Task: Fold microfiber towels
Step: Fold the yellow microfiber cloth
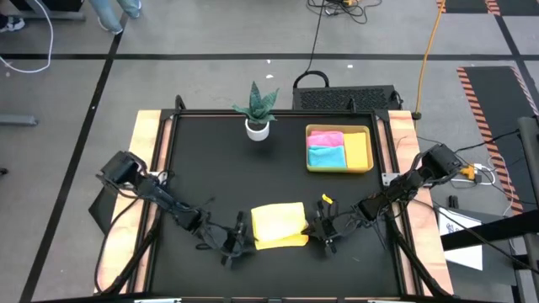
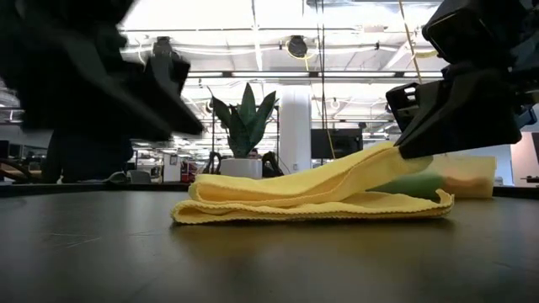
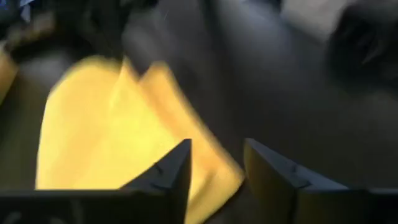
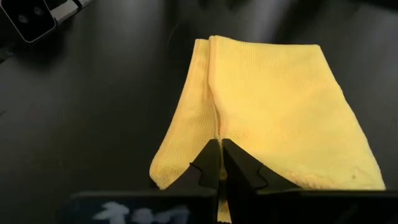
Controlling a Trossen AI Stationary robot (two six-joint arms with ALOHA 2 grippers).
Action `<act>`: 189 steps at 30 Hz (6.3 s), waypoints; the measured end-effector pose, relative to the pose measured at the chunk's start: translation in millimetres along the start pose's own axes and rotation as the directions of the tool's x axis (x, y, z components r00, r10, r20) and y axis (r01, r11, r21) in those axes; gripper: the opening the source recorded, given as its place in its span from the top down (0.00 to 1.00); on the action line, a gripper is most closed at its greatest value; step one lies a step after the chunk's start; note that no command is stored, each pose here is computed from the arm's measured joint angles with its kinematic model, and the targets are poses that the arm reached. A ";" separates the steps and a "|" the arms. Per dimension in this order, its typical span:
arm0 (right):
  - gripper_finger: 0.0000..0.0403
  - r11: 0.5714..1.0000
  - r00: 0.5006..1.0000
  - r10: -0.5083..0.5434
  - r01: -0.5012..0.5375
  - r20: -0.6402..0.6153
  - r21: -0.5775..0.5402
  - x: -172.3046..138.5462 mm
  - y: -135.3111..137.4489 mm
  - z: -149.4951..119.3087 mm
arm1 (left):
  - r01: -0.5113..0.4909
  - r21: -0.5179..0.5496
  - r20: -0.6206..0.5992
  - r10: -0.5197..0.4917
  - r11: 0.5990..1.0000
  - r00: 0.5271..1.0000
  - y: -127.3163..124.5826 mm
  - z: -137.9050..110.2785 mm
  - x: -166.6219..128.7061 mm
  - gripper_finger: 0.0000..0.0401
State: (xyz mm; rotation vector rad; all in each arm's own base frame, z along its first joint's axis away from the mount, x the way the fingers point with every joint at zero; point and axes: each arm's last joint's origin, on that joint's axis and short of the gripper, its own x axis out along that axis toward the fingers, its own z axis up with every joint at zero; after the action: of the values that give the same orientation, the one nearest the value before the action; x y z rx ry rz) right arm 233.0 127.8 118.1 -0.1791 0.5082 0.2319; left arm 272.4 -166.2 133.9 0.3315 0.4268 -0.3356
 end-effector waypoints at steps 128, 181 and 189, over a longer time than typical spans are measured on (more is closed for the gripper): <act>0.76 0.972 0.994 0.002 -0.029 0.114 0.234 30.0 -21.6 17.2 | 0.216 -0.332 -0.034 -0.241 0.918 0.970 14.9 11.7 -1.5 0.97; 1.00 0.907 0.968 -0.233 0.249 -0.090 0.339 45.2 -51.0 15.3 | -0.178 -0.546 -0.390 -0.060 0.819 0.919 46.1 -21.8 -9.4 0.97; 1.00 0.909 0.971 -0.238 0.216 0.020 0.358 46.4 -52.2 25.9 | -0.141 -0.522 -0.234 0.018 0.841 0.972 55.6 -8.2 -0.6 0.97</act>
State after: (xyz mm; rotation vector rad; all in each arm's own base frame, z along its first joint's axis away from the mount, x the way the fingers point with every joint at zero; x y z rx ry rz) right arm 298.0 91.7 123.0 0.1215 0.4536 -0.0845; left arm 290.2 -113.3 140.5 -0.1685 0.7035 -0.0843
